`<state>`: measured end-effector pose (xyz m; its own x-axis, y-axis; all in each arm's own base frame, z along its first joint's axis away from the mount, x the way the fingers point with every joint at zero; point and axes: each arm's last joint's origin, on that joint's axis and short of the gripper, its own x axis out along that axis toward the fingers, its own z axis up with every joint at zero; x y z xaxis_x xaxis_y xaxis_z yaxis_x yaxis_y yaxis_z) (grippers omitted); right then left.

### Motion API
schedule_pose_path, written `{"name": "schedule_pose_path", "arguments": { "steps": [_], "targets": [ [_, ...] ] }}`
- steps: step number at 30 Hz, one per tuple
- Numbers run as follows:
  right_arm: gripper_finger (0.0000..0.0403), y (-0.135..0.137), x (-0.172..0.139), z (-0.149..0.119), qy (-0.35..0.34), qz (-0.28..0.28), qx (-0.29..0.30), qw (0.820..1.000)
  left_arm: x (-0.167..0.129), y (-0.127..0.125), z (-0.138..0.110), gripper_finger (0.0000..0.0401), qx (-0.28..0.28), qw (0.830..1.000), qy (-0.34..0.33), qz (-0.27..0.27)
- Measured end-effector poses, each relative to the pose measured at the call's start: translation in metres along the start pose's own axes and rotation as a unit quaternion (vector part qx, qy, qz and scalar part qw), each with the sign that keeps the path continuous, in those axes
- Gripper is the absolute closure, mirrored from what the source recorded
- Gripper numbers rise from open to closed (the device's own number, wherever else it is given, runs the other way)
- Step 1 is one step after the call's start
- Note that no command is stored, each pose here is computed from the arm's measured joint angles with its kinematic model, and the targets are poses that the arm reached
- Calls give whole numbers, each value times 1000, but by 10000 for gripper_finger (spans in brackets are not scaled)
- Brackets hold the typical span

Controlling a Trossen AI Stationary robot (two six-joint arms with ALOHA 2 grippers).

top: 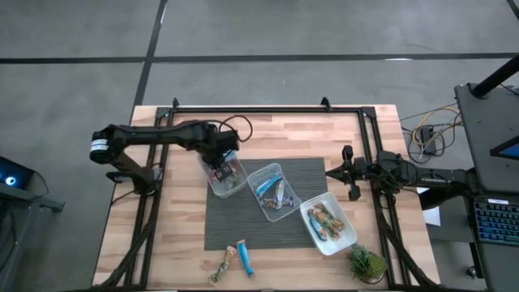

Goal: Pick and place Granola Bars by type
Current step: Put the red granola bar into the gray bin

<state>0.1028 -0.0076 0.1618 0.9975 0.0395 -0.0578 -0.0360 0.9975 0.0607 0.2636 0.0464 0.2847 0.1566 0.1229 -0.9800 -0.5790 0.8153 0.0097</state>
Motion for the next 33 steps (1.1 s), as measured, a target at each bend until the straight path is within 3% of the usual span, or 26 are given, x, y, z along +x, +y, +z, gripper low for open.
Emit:
{"name": "schedule_pose_path", "arguments": {
  "steps": [5,14,33],
  "targets": [
    [394,0,0,0,0,0,0,1000,17,0,5,394,-4,1000,-7,-3],
    [394,0,0,0,0,0,0,1000,49,1,-8,394,-14,999,24,-22],
    [394,0,0,0,0,0,0,1000,52,0,-8,384,-10,999,26,-45]
  ]
}}
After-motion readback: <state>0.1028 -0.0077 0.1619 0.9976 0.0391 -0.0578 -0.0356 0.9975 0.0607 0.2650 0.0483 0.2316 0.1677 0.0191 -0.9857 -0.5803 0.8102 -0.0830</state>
